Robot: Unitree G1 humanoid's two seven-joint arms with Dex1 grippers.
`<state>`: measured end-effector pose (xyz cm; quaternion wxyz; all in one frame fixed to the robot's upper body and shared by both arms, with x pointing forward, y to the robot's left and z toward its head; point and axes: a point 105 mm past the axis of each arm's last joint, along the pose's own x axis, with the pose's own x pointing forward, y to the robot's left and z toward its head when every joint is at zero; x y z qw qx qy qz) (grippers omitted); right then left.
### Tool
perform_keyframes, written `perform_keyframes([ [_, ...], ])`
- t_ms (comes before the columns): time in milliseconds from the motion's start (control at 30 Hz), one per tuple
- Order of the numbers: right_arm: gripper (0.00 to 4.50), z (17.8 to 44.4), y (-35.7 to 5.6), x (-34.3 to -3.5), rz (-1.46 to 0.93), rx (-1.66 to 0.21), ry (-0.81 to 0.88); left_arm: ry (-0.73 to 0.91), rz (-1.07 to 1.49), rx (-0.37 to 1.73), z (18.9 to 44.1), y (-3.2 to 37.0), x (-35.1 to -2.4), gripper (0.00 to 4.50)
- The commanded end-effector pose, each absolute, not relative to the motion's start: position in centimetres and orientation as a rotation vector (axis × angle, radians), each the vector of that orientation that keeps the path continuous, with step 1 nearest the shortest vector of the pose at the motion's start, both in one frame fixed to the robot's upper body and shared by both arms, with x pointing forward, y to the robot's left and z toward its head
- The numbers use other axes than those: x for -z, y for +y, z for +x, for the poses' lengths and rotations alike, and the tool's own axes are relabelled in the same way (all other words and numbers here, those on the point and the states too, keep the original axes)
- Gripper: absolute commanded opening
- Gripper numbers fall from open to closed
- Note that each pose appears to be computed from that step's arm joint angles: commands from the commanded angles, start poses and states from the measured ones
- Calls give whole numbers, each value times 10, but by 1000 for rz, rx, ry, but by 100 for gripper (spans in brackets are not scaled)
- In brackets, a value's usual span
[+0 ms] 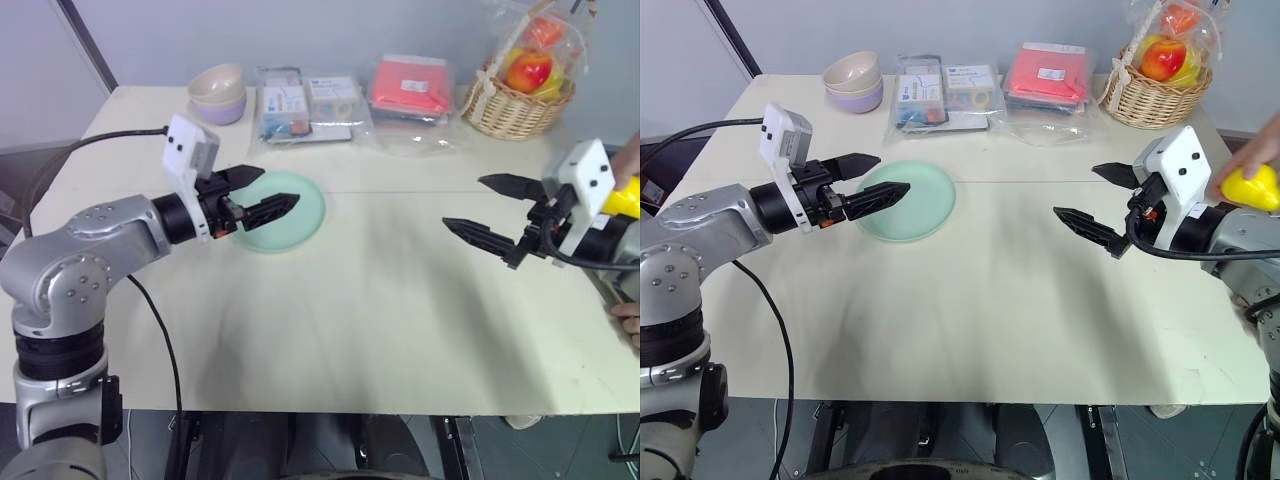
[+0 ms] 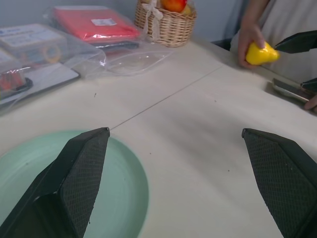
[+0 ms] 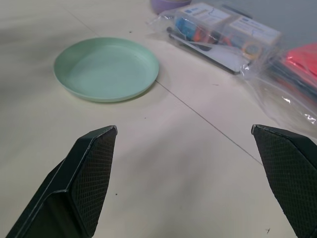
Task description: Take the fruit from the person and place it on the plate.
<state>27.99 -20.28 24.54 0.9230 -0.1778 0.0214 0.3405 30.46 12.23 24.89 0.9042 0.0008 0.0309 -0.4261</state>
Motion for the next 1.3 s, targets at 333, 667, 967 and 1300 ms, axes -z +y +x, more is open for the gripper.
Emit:
perform_keyframes([
  [333, 445, 275, -202, -263, -373, -685, -27, 19, 11, 872, 304, 122, -259, 450],
  [667, 445, 311, -169, -301, 45, -611, -115, 13, 8, 881, 306, 118, -259, 450],
  [967, 445, 322, -136, -313, 210, -678, -92, 3, 10, 882, 307, 116, -260, 450],
  [1300, 445, 342, -116, -309, 262, -699, -49, -8, 17, 870, 305, 117, -262, 450],
])
